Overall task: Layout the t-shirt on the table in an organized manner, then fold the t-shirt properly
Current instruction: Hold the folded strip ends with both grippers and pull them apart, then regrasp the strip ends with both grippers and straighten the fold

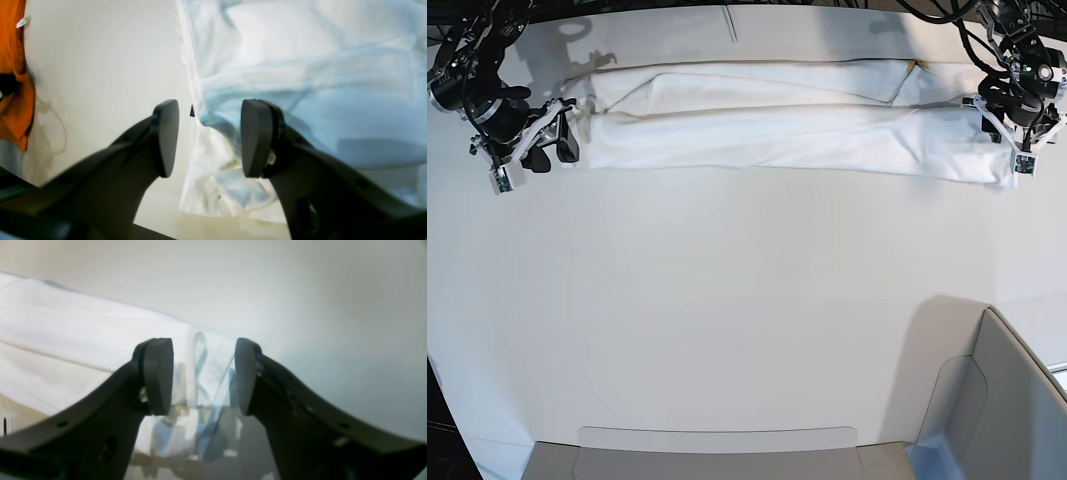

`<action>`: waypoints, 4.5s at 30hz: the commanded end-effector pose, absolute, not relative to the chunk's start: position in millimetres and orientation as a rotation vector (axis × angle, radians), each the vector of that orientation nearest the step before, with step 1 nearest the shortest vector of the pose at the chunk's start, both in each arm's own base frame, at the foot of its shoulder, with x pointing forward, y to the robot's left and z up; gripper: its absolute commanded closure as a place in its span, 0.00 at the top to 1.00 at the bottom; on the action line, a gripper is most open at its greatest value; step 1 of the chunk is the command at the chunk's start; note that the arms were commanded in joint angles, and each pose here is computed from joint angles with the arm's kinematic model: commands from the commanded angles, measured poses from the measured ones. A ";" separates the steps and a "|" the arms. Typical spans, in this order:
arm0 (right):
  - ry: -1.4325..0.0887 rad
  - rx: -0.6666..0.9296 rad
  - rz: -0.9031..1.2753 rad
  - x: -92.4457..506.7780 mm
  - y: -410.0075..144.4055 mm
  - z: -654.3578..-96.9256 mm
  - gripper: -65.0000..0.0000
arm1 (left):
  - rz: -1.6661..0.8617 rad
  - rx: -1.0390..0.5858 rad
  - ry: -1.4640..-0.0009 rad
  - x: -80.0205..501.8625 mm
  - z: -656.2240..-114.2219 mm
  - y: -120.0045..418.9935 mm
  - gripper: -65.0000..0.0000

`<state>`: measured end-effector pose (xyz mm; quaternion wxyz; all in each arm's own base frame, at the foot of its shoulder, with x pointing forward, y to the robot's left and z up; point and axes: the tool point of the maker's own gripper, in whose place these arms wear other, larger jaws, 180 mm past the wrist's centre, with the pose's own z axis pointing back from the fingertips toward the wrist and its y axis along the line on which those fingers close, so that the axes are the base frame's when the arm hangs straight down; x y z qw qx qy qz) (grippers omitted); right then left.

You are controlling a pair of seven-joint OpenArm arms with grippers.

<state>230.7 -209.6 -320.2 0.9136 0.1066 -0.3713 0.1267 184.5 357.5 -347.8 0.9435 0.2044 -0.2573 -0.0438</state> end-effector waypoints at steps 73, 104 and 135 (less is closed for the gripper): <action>-0.568 0.072 0.590 205.9 -193.4 -347.5 0.02 | -0.062 0.408 -0.592 200.5 -338.6 351.0 0.47; -0.412 -0.137 0.545 185.0 -225.2 -369.7 0.02 | -0.189 0.368 -0.559 213.8 -349.0 324.5 0.38; -0.508 -0.135 0.608 236.5 -204.4 -356.0 0.02 | -0.143 0.078 -0.328 272.1 -491.0 295.2 0.38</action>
